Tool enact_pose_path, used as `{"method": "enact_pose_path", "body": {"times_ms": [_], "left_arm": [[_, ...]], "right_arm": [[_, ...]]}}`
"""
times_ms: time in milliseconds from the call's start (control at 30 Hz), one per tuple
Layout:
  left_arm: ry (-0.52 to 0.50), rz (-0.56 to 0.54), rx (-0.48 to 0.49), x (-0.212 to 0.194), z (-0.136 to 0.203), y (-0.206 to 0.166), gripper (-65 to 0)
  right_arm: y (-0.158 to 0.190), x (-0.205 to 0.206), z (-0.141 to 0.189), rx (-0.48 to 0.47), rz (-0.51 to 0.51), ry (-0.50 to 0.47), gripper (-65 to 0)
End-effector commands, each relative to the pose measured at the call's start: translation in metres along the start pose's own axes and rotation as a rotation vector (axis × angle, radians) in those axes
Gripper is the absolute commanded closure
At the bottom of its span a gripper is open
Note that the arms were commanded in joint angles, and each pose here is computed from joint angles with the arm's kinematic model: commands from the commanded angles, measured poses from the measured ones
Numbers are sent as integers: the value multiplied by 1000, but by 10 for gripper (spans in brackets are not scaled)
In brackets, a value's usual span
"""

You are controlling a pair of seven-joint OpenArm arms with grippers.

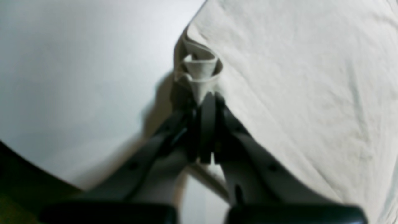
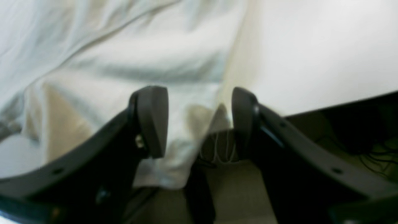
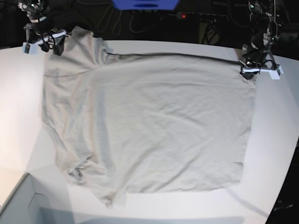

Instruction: Layout the t-shirt on the table in an organized manner, then fold the t-shirt properly

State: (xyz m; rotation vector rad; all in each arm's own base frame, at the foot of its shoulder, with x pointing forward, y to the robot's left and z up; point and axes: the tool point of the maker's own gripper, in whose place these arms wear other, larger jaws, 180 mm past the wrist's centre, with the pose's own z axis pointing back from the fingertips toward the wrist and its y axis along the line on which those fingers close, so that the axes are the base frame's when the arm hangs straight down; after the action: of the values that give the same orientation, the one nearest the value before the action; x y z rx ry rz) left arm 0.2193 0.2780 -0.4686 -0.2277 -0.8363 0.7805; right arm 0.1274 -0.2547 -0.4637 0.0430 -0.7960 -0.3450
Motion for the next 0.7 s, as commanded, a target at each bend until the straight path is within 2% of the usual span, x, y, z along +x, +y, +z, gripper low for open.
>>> {"method": "enact_pose_path", "body": {"times_ms": [0, 200, 333, 567, 667], "left_arm": [[-30, -12, -17, 11, 1, -3, 0], [-30, -12, -18, 11, 1, -3, 0], [-28, -11, -16, 11, 1, -2, 0], [-23, -9, -8, 9, 1, 1, 0], [-23, -9, -8, 9, 1, 1, 0]], "right_arm": [[-6, 9, 1, -14, 0, -33, -332], [-7, 5, 0, -10, 7, -18, -331], [8, 1, -3, 28, 14, -4, -321], [17, -1, -6, 55, 23, 2, -176], [16, -2, -5, 53, 23, 7, -69]]}}
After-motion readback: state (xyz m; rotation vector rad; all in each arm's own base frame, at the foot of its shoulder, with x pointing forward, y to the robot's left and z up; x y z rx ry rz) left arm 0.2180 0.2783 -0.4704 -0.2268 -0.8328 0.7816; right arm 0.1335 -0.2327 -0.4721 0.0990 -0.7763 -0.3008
